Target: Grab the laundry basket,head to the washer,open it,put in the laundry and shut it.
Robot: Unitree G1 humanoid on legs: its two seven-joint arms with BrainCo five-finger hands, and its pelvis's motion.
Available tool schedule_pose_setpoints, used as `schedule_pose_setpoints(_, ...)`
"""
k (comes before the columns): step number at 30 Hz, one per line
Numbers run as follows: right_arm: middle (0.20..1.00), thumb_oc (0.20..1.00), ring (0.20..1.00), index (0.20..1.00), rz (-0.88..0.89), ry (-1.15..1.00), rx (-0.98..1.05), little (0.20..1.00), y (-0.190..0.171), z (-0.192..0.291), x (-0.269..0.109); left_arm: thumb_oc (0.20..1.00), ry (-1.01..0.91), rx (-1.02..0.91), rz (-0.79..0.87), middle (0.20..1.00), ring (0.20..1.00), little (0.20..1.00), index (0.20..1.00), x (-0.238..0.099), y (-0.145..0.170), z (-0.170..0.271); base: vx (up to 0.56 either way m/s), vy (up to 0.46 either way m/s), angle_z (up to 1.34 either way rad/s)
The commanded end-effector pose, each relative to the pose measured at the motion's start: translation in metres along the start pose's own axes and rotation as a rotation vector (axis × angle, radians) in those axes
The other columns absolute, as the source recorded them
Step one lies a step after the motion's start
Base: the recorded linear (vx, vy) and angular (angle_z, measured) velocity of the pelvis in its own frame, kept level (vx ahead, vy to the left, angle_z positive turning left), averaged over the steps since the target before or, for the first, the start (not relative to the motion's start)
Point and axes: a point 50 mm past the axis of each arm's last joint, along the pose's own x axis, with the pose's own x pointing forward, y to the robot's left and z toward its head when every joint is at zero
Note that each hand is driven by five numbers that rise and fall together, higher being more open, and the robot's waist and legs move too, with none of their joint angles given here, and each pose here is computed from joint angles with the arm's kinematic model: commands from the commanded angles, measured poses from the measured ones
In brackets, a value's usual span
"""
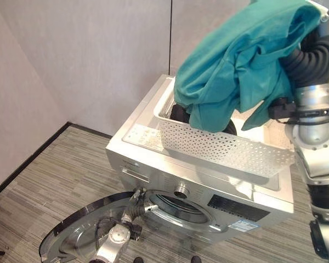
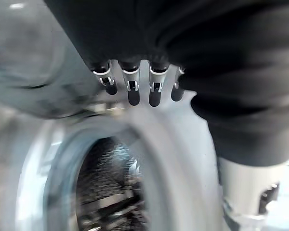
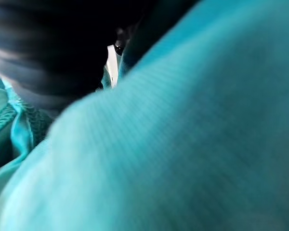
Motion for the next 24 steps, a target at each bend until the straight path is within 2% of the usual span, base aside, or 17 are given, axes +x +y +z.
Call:
schedule_pose_setpoints(1, 0.2, 0.2, 0.2, 0.2, -0.118, -0.139, -0.038, 0.2, -0.025, 0.023, 0.01, 1.0, -0.262, 0.142, -0.012, 1.0, 1.0, 1.0, 1.0, 0.013, 0.014, 0.053, 0.0, 0.0, 0.0)
schedule_pose_setpoints(9, 0.2, 0.2, 0.2, 0.2, -0.099, -0.087, -0.027, 0.2, -0.026, 0.017, 0.002, 1.0, -0.532, 0.302, -0.054, 1.0, 1.0, 1.0, 1.0, -0.009, 0.028, 0.115, 0.0, 0.0, 0.0)
schedule_pose_setpoints(15, 0.2, 0.2, 0.2, 0.2, -0.095, -0.021, -0.038, 0.2, -0.03, 0.007, 0.007, 1.0, -0.592, 0.378, -0.091, 1.0, 1.0, 1.0, 1.0, -0.042, 0.048, 0.138, 0.0, 0.0, 0.0)
schedule_pose_setpoints(20, 0.2, 0.2, 0.2, 0.2, -0.064, 0.026, -0.017, 0.2, -0.023, 0.0, -0.008, 1.0, -0.679, 0.474, 0.223, 1.0, 1.0, 1.0, 1.0, -0.075, 0.093, 0.153, 0.01, -0.017, -0.05)
schedule_pose_setpoints(22, 0.2, 0.2, 0.2, 0.2, -0.039, 0.024, 0.012, 0.2, -0.018, 0.002, -0.016, 1.0, -0.736, 0.556, 0.36, 1.0, 1.0, 1.0, 1.0, -0.073, 0.104, 0.166, 0.03, -0.037, -0.07)
schedule_pose_setpoints(24, 0.2, 0.2, 0.2, 0.2, -0.035, 0.023, 0.014, 0.2, -0.018, 0.003, -0.017, 1.0, -0.764, 0.569, 0.385, 1.0, 1.0, 1.0, 1.0, -0.069, 0.103, 0.172, 0.0, 0.0, 0.0)
